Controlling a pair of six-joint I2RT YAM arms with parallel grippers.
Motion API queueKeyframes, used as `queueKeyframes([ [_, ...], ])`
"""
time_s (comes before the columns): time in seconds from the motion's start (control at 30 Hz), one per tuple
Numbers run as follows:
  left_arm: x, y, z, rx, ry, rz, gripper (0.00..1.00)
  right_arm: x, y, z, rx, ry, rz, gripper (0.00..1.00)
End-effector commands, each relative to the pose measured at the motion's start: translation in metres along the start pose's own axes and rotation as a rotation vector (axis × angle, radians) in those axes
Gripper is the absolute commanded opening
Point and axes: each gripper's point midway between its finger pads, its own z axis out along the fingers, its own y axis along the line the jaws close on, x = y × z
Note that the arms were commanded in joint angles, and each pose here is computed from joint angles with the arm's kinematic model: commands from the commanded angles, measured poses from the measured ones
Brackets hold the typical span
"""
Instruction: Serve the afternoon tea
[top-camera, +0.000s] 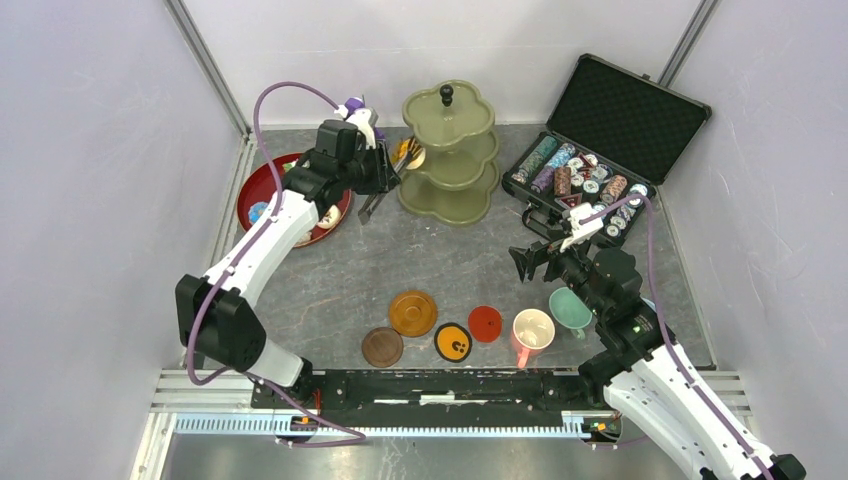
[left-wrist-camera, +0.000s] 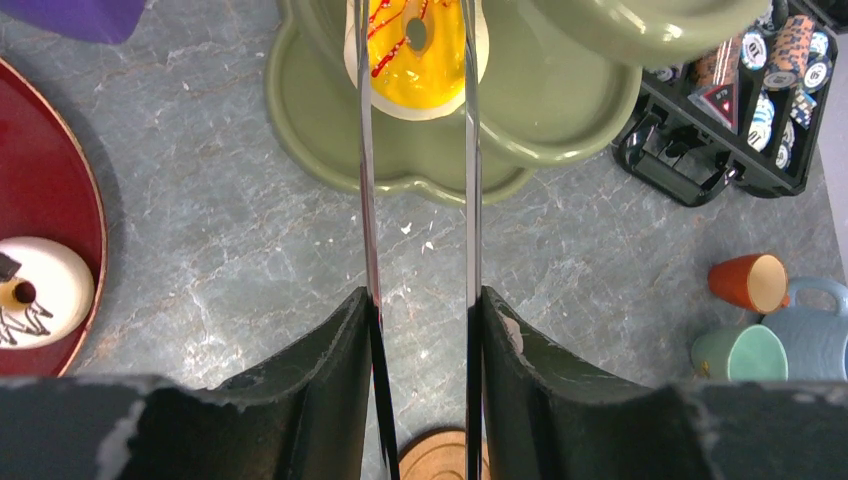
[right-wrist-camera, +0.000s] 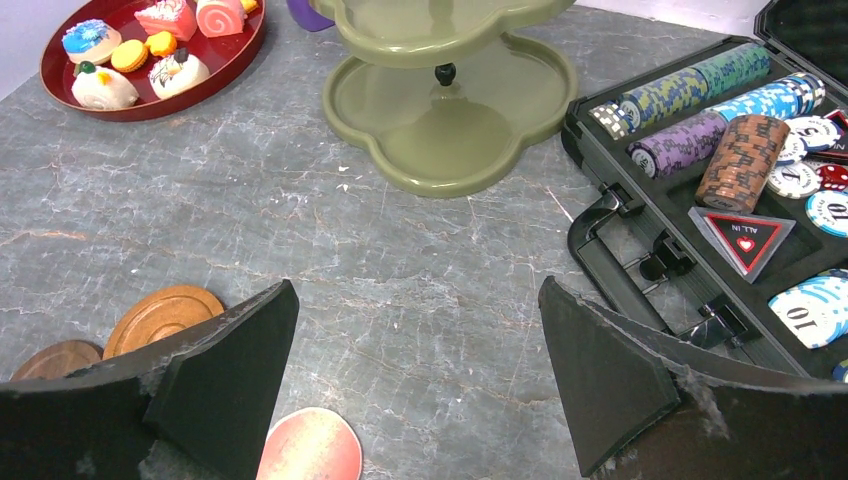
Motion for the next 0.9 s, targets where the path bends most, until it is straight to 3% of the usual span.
queueKeyframes([
  [0.0, -0.041, -0.018, 0.005, 0.056, -0.132, -0.012, 0.46, -0.016, -0.003, 0.0, 0.018, -0.043, -0.006, 0.98],
  [0.87, -0.059, -0.026, 0.072, 0.087, -0.163, -0.041, 0.47, -0.014, -0.002, 0.0, 0.012, -0.039, 0.002, 0.98],
])
